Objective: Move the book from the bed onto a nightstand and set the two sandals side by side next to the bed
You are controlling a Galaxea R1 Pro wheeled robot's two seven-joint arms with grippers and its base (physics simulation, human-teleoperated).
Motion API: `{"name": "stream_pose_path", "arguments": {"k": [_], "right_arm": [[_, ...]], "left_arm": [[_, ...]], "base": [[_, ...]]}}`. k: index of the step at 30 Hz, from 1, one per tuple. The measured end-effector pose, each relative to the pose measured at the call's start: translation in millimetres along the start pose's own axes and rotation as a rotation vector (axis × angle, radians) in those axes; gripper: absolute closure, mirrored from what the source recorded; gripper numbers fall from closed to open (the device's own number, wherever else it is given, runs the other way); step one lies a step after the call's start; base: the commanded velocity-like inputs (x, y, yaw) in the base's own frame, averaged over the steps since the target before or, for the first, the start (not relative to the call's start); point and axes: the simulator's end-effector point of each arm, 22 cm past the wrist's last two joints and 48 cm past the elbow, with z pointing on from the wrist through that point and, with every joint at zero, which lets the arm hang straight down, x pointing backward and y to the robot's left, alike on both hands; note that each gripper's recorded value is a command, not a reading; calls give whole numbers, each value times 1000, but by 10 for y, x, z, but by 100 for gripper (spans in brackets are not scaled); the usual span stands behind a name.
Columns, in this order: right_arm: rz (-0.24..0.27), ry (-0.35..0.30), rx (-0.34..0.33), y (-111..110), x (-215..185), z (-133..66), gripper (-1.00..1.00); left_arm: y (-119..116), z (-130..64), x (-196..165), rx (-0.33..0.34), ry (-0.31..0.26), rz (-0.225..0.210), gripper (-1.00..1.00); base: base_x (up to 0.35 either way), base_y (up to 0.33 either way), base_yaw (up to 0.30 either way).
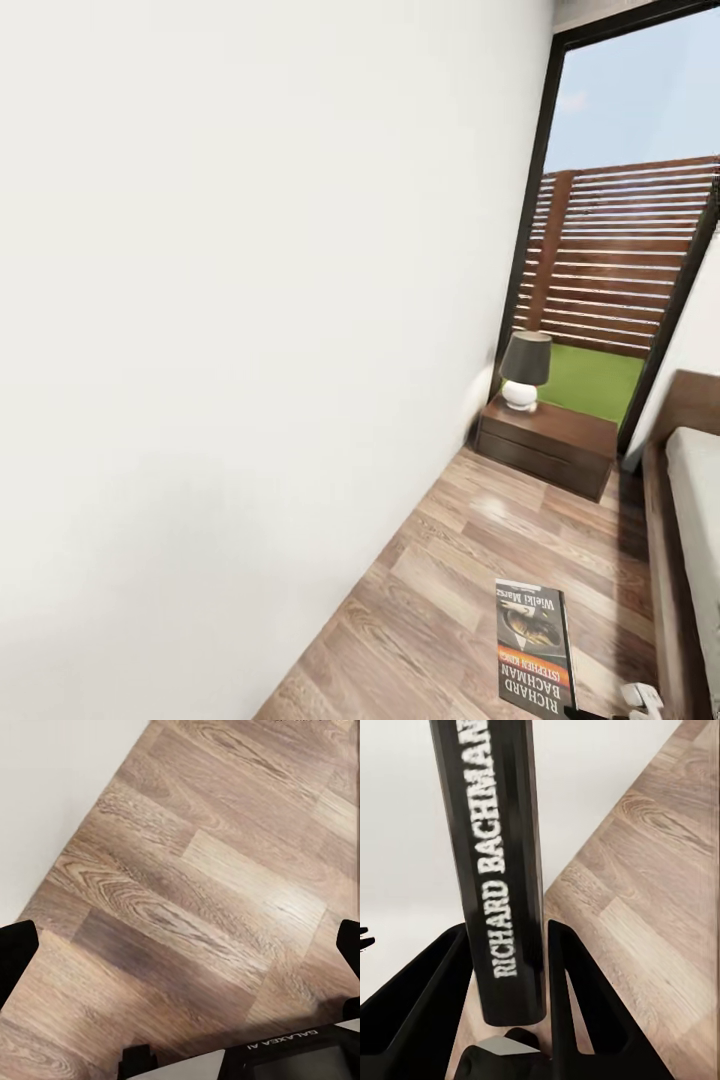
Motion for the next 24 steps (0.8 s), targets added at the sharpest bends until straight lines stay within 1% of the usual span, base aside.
{"name": "stream_pose_path", "arguments": {"k": [16, 19, 24], "right_arm": [[0, 1, 0, 1, 2, -1, 100], [0, 0, 0, -1, 0, 0, 100], [0, 1, 0, -1, 2, 2, 100]], "left_arm": [[0, -1, 0, 0, 0, 0, -100], [0, 1, 0, 0, 0, 0, -100], [0, 2, 0, 0, 1, 1, -100]], "base": [[307, 0, -236], [151, 0, -236], [31, 0, -236]]}}
